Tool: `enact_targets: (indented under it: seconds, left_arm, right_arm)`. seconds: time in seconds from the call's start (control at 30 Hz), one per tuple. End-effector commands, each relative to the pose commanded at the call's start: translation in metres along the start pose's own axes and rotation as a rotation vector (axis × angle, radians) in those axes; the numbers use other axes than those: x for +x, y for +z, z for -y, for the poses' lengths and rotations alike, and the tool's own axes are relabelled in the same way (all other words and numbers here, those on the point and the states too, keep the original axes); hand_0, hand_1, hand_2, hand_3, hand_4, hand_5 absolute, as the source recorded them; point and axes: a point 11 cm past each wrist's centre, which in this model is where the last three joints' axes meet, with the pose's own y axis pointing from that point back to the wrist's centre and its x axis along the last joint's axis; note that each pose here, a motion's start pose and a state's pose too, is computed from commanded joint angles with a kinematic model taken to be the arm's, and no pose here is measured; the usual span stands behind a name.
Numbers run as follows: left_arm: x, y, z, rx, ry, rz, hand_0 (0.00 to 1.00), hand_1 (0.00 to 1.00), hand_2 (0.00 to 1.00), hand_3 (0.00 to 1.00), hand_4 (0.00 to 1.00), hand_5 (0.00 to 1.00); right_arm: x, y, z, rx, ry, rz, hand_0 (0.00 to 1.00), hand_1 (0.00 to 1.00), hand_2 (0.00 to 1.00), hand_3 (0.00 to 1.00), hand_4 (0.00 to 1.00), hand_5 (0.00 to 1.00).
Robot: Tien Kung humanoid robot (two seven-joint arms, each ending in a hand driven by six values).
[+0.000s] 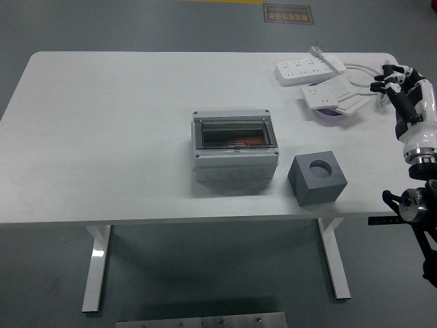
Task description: Fetch the battery,place it into the box,close the lid of the box
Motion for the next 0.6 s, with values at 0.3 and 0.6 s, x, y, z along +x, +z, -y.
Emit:
enact_targets:
  seconds: [0.3, 0.6]
  left_arm:
    - [-0.0011, 0.0004, -0.0002, 0.001, -0.006, -0.005, 0.462, 0.641, 0.64, 0.662, 0.783, 0.704]
    - [0.0041, 0.0058, -0.0018, -0.009, 0.0, -0.016, 0.462, 0.641, 0.641, 0.661, 0.783, 0.704]
  right_arm:
    - [-0.0009, -0.0015, -0.001, 0.004, 0.0, -0.01, 0.507, 0.457, 0.442, 0.508, 0.64, 0.313]
    - [0.0028, -0.0055, 0.0011, 0.017, 0.014, -0.009, 0.509, 0.457, 0.442, 0.509, 0.642, 0.308]
